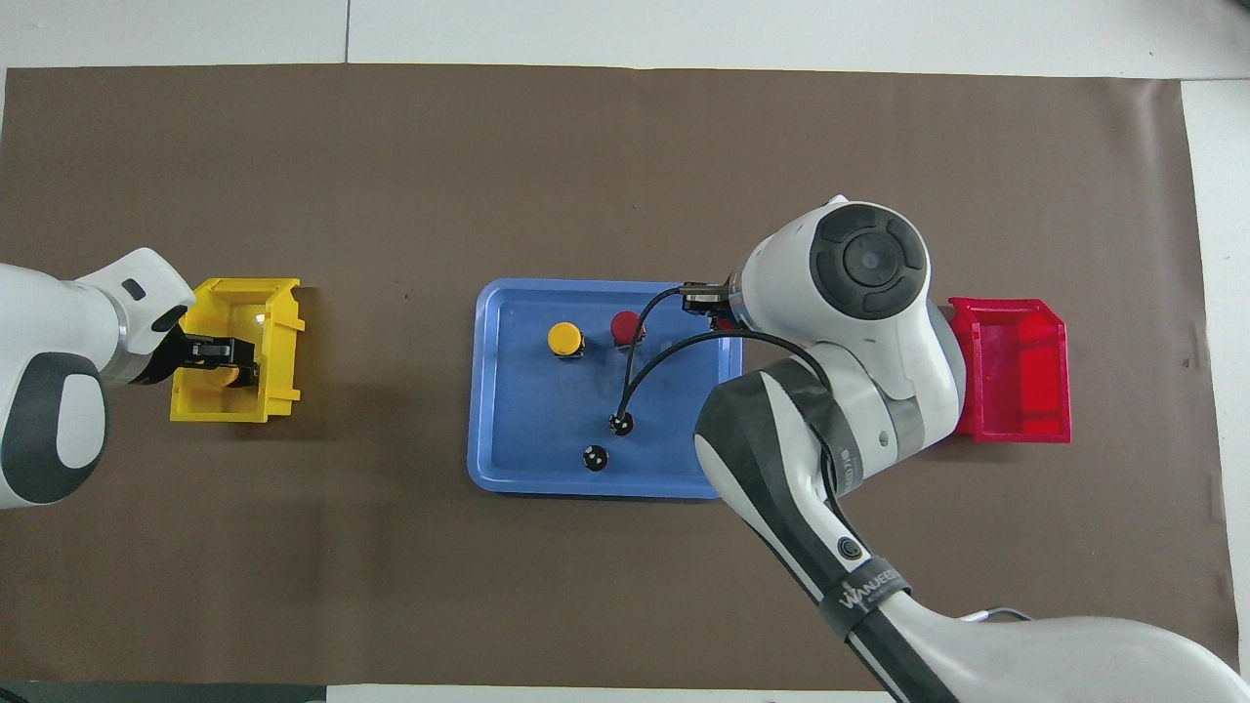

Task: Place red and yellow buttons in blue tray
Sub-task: 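Carry the second red button into the tray and open the right gripper, then withdraw the right gripper while the left gripper grasps the second yellow button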

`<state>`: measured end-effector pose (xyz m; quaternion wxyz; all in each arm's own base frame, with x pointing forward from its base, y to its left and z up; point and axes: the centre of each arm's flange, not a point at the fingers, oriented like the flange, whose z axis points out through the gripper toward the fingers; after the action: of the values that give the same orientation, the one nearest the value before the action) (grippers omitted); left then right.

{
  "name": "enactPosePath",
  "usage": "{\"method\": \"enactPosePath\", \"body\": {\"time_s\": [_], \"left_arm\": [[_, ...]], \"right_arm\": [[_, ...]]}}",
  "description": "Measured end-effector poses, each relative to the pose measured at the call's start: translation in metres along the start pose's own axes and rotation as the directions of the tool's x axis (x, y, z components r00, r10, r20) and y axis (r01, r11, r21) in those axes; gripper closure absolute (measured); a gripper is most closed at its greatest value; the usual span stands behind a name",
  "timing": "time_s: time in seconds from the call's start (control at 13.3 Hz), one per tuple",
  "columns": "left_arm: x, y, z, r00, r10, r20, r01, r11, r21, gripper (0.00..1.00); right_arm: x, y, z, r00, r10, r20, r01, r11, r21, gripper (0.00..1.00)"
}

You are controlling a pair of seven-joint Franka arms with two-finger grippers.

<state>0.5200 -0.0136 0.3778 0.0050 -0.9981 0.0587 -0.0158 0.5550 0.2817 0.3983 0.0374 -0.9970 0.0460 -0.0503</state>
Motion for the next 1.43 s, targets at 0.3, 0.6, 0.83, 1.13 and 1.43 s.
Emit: {"method": "enactPosePath", "body": {"time_s": [0.3, 0.6, 0.83, 1.13, 1.43], "left_arm": [[-0.002, -0.001, 0.009, 1.000, -0.001, -0.009, 0.001, 1.000, 0.001, 0.30], [-0.009, -0.011, 0.021, 1.000, -0.008, -0.008, 0.008, 1.000, 0.002, 0.37], [-0.009, -0.013, 0.021, 1.000, -0.014, -0.011, 0.014, 1.000, 0.002, 0.59], [-0.002, 0.001, 0.005, 0.999, -0.035, 0.016, 0.035, 0.999, 0.000, 0.59], [0.023, 0.042, -0.130, 0.999, -0.019, 0.040, 0.019, 1.000, 0.014, 0.59]], "right_arm": [[-0.012, -0.010, 0.036, 1.000, 0.000, 0.026, 0.001, 1.000, -0.018, 0.59], [-0.016, -0.003, 0.052, 1.000, 0.005, 0.016, -0.004, 1.000, -0.016, 0.59], [-0.009, -0.004, 0.042, 1.000, 0.010, 0.001, -0.010, 1.000, -0.008, 0.30], [0.057, 0.048, -0.046, 0.995, 0.100, 0.000, -0.100, 0.995, -0.023, 0.00], [0.080, 0.174, -0.151, 0.989, 0.136, 0.054, -0.133, 0.990, -0.055, 0.00]]}}
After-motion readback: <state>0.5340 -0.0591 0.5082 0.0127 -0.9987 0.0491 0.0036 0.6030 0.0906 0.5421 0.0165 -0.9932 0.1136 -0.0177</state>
